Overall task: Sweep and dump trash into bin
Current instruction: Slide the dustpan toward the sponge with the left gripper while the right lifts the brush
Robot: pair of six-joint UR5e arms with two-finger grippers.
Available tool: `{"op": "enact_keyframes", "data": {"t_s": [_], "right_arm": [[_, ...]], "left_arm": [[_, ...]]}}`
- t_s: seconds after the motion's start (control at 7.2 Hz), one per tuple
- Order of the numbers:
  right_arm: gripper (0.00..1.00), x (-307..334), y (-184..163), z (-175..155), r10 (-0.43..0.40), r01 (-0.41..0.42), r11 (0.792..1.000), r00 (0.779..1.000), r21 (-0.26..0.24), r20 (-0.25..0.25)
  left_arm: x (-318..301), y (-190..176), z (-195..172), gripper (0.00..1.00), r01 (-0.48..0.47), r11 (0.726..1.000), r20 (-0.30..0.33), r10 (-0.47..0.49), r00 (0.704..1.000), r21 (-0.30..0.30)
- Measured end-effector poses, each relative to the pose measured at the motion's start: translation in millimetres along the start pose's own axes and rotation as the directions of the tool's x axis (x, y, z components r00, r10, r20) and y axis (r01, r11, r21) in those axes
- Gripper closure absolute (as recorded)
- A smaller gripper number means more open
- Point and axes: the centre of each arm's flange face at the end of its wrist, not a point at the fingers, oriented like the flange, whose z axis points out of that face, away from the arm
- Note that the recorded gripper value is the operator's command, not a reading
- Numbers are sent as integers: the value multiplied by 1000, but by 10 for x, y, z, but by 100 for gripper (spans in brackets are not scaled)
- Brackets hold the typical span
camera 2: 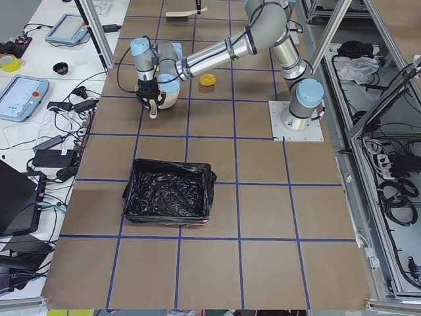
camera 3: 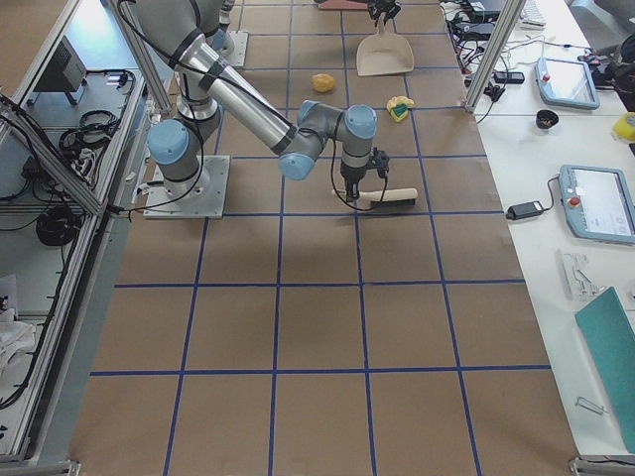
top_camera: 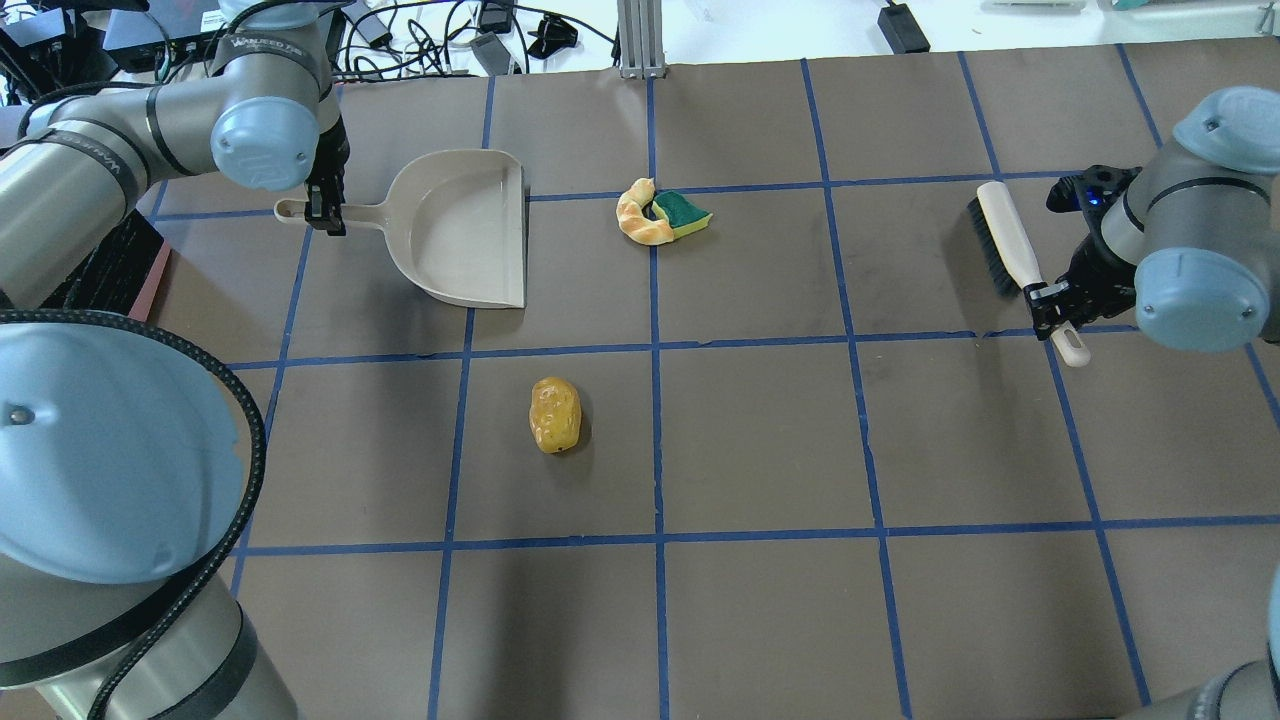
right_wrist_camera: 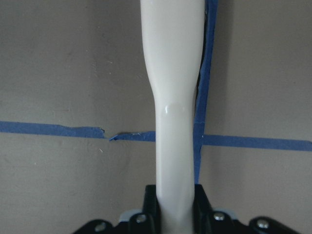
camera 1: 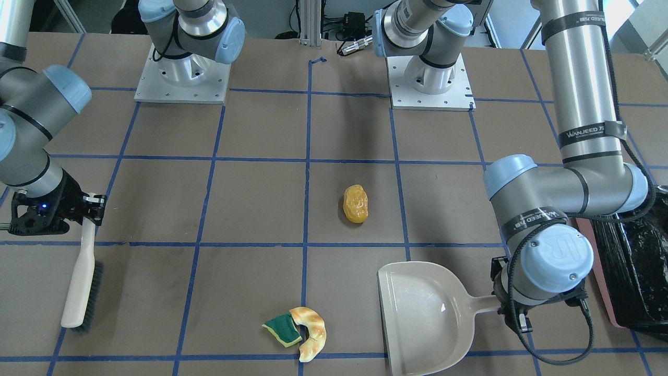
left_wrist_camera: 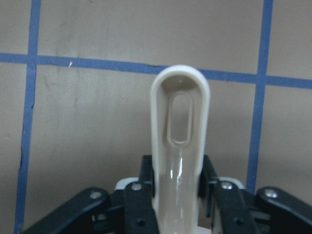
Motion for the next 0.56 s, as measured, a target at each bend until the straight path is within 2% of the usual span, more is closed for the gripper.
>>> {"op": "enact_keyframes", "data": {"t_s": [0.28, 0.56], "right_arm": [[100, -4, -13, -73, 0, 0, 1000, 1000, 11, -16], [100, -133, -43, -199, -14, 15, 999, 1000, 44, -20]], "left_arm": [[106, 282, -58, 100, 26, 1000, -4, -26, 1000, -15], [265, 492, -44, 100, 44, 998, 25, -43, 999, -35]]}}
